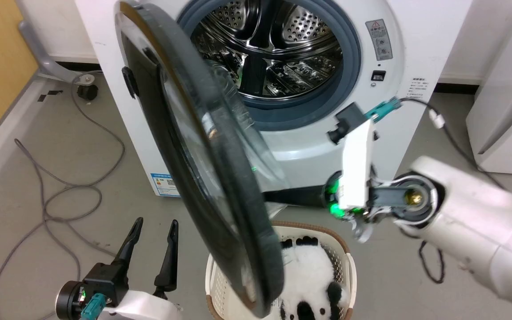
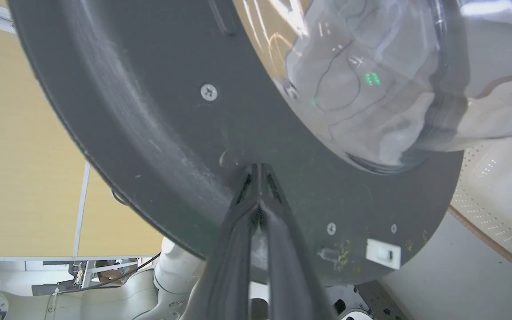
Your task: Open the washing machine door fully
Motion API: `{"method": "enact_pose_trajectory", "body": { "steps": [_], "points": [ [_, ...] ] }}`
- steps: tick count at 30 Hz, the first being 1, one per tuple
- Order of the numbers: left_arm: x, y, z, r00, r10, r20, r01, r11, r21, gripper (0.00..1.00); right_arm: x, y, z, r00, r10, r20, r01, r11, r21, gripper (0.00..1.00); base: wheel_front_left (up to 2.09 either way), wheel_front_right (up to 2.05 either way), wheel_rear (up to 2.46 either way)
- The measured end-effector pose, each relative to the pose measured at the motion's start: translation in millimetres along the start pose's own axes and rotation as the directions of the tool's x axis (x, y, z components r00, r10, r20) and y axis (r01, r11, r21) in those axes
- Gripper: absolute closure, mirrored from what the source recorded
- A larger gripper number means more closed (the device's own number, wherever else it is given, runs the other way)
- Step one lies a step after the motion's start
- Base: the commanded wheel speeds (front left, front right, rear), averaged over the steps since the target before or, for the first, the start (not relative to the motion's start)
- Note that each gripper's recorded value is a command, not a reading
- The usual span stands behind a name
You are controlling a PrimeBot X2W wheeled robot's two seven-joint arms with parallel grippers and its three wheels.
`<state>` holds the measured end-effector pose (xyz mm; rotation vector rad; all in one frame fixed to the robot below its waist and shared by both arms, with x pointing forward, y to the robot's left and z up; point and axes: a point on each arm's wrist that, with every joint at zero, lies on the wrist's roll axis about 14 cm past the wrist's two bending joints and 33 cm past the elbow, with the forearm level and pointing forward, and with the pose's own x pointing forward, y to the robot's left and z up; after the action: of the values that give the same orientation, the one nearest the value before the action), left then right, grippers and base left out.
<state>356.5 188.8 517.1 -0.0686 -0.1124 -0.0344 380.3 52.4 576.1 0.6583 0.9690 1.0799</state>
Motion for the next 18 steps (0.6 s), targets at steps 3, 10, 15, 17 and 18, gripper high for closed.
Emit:
{"method": "enact_pose_trajectory", "body": {
  "steps": [3,10,15,17,18],
  "points": [
    [1.1,-0.1,-1.0,1.0,0.0,-0.003,0.0,1.0,-0.001,0.0,8.1,8.2,-8.2,0.999,0.034,-0.007,-0.034,0.999,0.001,1.0,0.0,0.0,0.0],
    [3.6,-3.0,-2.8,1.0,-0.009,-0.007,0.009,1.0,-0.003,0.0,25.0,25.9,-31.9,0.993,0.115,-0.026,-0.114,0.993,0.03,1.0,0.0,0.0,0.0],
    [6.3,-6.1,-4.8,1.0,-0.018,-0.012,0.018,1.0,-0.005,0.0,16.8,17.7,-3.4,0.967,0.113,0.227,-0.129,0.99,0.055,0.0,0.0,0.0,0.0],
    [7.1,-6.7,-5.3,1.0,-0.02,-0.013,0.02,1.0,-0.006,0.0,8.2,12.6,7.4,0.94,0.107,0.325,-0.139,0.987,0.077,0.0,0.0,0.0,0.0],
    [7.4,-7.1,-5.5,1.0,-0.022,-0.013,0.021,1.0,-0.006,0.0,2.5,9.9,11.4,0.923,0.104,0.371,-0.147,0.985,0.09,0.0,0.0,0.0,0.0]
  ]
}}
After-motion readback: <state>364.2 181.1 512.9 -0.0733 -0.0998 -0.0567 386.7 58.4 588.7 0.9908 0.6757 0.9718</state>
